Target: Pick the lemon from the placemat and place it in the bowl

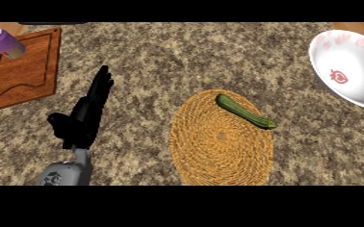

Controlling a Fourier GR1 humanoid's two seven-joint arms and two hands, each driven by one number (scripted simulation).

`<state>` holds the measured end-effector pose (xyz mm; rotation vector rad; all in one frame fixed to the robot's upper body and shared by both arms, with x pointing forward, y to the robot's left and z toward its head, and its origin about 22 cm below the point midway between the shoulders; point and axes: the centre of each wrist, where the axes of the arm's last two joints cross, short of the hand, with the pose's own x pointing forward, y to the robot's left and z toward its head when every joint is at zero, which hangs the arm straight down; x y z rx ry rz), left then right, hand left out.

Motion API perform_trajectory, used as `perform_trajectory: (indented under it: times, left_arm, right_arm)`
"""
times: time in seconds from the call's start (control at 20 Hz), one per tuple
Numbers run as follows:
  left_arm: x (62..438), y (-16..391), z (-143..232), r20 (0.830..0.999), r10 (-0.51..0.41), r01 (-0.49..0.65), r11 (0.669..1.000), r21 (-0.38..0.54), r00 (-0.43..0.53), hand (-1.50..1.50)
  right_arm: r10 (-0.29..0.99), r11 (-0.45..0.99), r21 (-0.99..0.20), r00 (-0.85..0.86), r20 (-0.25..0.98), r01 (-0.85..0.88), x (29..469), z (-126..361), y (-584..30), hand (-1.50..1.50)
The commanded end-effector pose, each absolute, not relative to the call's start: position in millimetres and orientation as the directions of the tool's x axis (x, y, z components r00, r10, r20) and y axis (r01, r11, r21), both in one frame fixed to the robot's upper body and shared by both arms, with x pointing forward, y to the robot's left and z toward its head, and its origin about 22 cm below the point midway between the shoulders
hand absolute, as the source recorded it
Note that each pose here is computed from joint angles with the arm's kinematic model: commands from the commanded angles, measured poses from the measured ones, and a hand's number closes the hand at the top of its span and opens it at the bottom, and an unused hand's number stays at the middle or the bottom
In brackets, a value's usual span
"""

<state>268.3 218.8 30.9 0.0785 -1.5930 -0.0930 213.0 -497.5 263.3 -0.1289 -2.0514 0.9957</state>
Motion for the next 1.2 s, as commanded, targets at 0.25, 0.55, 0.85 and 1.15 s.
perform_trajectory:
  times: [0.25,0.55,0.85,1.15]
  left_arm:
    - [277.2,200.0,44.4,0.993,-0.106,0.071,0.991,0.11,-0.052,0.0]
    - [292.0,185.8,30.2,0.994,-0.101,0.102,0.989,0.105,-0.037,0.0]
    - [285.1,193.5,27.3,0.993,-0.1,0.103,0.989,0.105,-0.059,0.0]
    - [293.2,202.7,45.8,0.992,-0.107,0.095,0.989,0.112,-0.06,0.0]
  right_arm:
    - [0.487,0.577,-0.797,-0.706,0.513,-0.181,229.6,257.7,-521.4,1.5]
    - [0.557,0.552,-0.828,-0.693,0.458,-0.103,270.3,231.9,-504.0,1.5]
    - [0.621,0.52,-0.852,-0.659,0.424,-0.059,303.4,189.2,-501.7,1.5]
    - [0.664,0.493,-0.866,-0.61,0.432,-0.077,321.0,151.0,-505.6,1.5]
